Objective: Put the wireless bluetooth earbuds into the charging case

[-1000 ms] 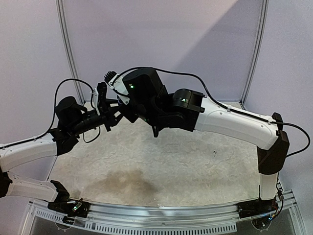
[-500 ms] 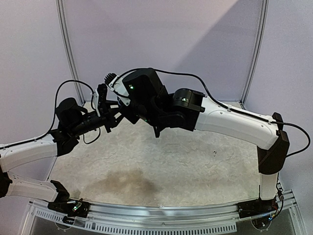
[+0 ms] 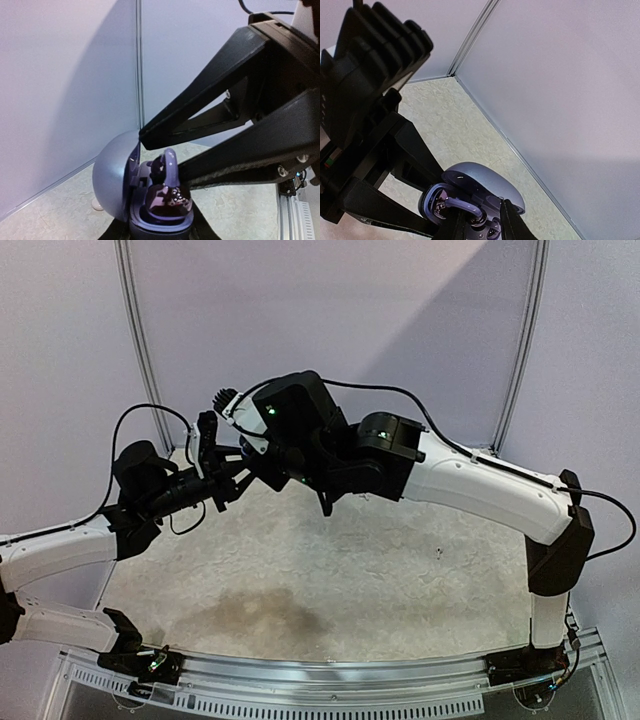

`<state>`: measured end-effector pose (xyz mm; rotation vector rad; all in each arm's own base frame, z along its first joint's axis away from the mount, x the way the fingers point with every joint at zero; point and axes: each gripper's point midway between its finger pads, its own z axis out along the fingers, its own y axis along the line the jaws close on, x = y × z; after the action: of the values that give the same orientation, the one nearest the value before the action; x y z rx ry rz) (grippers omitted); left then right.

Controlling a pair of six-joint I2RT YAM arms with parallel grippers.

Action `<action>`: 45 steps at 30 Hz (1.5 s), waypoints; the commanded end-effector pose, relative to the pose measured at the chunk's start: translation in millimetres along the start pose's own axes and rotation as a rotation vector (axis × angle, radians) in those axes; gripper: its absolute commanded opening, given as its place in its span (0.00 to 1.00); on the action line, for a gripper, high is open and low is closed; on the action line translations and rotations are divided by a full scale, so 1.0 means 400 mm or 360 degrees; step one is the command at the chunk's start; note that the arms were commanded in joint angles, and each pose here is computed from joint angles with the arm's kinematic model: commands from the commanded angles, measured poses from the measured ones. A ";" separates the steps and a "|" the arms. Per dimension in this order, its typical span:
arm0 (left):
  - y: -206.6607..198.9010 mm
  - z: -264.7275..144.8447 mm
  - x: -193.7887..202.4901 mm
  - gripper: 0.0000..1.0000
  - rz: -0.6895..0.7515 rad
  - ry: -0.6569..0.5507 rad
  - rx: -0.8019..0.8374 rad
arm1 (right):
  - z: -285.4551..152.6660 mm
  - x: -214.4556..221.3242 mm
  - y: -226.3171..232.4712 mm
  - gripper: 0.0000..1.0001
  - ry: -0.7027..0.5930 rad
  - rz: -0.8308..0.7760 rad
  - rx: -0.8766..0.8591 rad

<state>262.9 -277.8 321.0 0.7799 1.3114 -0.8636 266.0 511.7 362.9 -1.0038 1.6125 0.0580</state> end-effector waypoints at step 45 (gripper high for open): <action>-0.026 -0.028 -0.113 0.00 -0.0054 -0.0263 0.0043 | 0.014 0.126 0.069 0.51 0.0302 -0.0193 -0.0231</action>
<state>260.0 -277.8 310.6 0.7267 1.3797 -0.9549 264.5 507.4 356.1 -1.0864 1.6516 0.0558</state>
